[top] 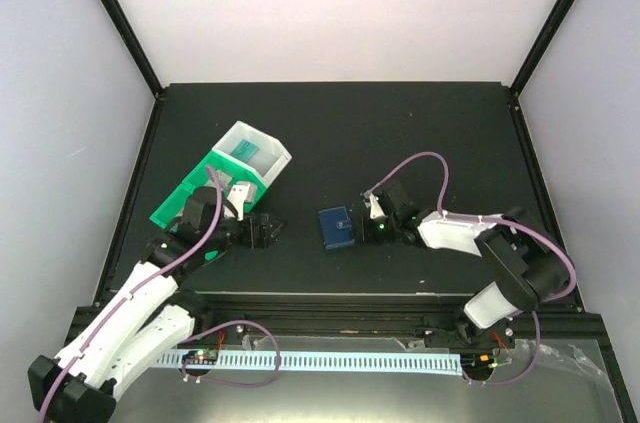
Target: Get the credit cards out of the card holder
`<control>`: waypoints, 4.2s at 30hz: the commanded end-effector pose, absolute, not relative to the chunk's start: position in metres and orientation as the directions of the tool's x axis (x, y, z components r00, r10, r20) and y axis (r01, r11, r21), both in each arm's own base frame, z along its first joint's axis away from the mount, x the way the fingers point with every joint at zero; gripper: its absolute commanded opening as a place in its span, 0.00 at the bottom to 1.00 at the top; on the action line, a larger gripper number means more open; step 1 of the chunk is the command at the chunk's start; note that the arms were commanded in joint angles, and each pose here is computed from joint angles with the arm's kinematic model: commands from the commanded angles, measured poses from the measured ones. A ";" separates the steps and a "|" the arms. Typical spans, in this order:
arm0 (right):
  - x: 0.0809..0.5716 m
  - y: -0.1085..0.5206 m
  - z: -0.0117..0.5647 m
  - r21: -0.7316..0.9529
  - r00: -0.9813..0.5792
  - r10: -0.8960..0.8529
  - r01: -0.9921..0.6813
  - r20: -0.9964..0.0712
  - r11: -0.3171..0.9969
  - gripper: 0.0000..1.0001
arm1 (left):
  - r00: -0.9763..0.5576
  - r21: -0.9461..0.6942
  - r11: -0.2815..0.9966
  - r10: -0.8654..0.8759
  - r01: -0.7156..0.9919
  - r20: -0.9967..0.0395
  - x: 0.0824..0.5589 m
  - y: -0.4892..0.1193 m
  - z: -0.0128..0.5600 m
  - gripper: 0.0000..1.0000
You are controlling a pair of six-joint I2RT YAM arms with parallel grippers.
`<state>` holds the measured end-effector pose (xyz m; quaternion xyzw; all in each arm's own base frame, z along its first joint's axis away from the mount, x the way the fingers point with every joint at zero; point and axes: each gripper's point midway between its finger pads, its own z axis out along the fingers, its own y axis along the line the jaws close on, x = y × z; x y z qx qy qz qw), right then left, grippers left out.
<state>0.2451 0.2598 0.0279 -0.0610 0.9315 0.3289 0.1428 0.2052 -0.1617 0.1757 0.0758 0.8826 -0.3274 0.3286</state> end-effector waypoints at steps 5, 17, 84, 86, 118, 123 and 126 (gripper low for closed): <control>0.217 0.233 0.041 0.419 -0.941 -0.082 -0.224 -0.330 0.880 0.21 | -0.822 -0.638 0.697 -0.123 0.327 -0.556 0.200 -0.185 0.160 0.91; 0.229 0.282 0.073 0.279 -0.870 -0.228 -0.372 -0.437 0.885 0.26 | -0.814 -0.649 0.690 -0.151 0.319 -0.561 0.190 -0.180 0.159 0.91; 0.223 0.313 0.082 0.314 -0.779 -0.245 -0.488 -0.577 0.815 0.01 | -0.862 -0.641 0.732 -0.154 0.228 -0.482 0.184 -0.175 0.121 0.91; 0.215 0.320 0.092 0.378 -0.778 -0.228 -0.511 -0.586 0.772 0.01 | -0.867 -0.644 0.732 -0.154 0.222 -0.474 0.185 -0.176 0.117 0.90; 0.189 0.342 0.143 0.620 -0.781 -0.089 -0.555 -0.618 0.555 0.01 | -0.906 -0.666 0.721 -0.130 0.192 -0.403 0.182 -0.190 0.085 0.79; 0.190 0.341 0.146 0.613 -0.773 -0.087 -0.560 -0.628 0.558 0.01 | -0.909 -0.659 0.728 -0.126 0.188 -0.398 0.183 -0.190 0.080 0.74; 0.191 0.341 0.145 0.610 -0.772 -0.089 -0.561 -0.629 0.560 0.01 | -0.907 -0.657 0.729 -0.121 0.194 -0.402 0.184 -0.191 0.078 0.71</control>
